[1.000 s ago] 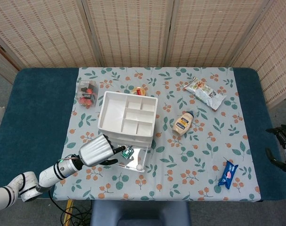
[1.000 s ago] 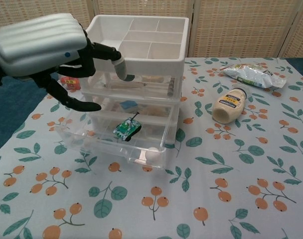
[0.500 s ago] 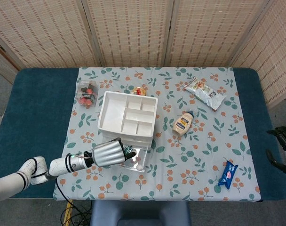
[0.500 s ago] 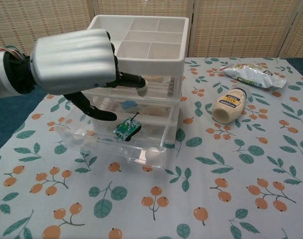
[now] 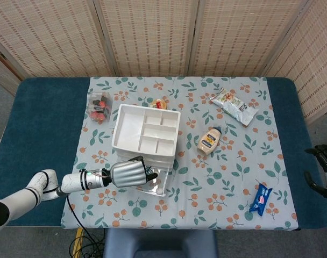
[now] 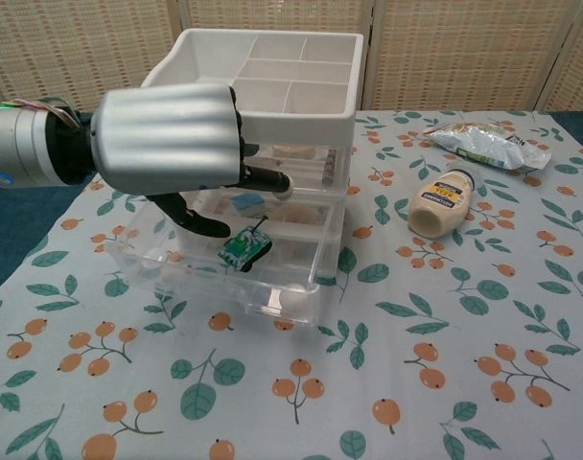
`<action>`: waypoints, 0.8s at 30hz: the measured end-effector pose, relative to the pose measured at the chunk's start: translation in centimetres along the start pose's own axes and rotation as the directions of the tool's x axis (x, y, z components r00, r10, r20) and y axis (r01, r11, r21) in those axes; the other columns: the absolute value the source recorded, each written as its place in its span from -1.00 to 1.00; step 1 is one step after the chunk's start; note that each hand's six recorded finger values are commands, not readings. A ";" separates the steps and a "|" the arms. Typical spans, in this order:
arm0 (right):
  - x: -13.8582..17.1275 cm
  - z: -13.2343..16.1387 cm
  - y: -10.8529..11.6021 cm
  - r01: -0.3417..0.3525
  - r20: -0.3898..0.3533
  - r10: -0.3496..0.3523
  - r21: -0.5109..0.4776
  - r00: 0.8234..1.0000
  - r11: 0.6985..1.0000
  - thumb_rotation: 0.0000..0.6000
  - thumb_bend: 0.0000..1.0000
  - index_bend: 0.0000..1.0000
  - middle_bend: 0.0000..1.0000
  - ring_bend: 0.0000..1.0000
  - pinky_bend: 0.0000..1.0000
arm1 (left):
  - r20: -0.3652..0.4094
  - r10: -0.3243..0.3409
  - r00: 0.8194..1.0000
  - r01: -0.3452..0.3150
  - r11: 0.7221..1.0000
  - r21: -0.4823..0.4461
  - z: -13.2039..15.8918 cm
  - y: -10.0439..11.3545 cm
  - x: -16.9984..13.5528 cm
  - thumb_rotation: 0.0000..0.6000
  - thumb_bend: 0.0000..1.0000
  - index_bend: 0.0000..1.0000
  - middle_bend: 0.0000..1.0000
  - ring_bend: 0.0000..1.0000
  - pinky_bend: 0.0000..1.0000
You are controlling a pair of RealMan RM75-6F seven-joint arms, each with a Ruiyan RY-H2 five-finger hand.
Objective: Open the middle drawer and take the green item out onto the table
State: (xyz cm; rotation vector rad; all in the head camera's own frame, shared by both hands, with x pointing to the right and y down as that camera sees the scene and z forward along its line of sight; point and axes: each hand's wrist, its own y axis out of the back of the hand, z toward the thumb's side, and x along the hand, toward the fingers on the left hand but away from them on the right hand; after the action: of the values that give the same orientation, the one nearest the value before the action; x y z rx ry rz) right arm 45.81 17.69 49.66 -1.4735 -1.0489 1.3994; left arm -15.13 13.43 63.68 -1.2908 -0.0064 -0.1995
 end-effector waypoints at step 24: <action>0.0 -0.3 -0.3 -0.006 0.010 0.006 0.000 1.000 1.000 1.00 -0.23 -0.51 -0.37 -0.57 -0.47 | 0.084 -0.079 0.993 0.075 0.996 0.046 1.1 -1.4 0.8 1.00 -0.28 -0.39 0.94 1.00 1.00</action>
State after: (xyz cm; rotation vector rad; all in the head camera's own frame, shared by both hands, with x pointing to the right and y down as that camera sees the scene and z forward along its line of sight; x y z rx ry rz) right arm 46.12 17.80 49.90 -1.4718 -1.0515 1.4128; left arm -14.47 13.99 65.39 -1.2568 -0.1338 -0.2089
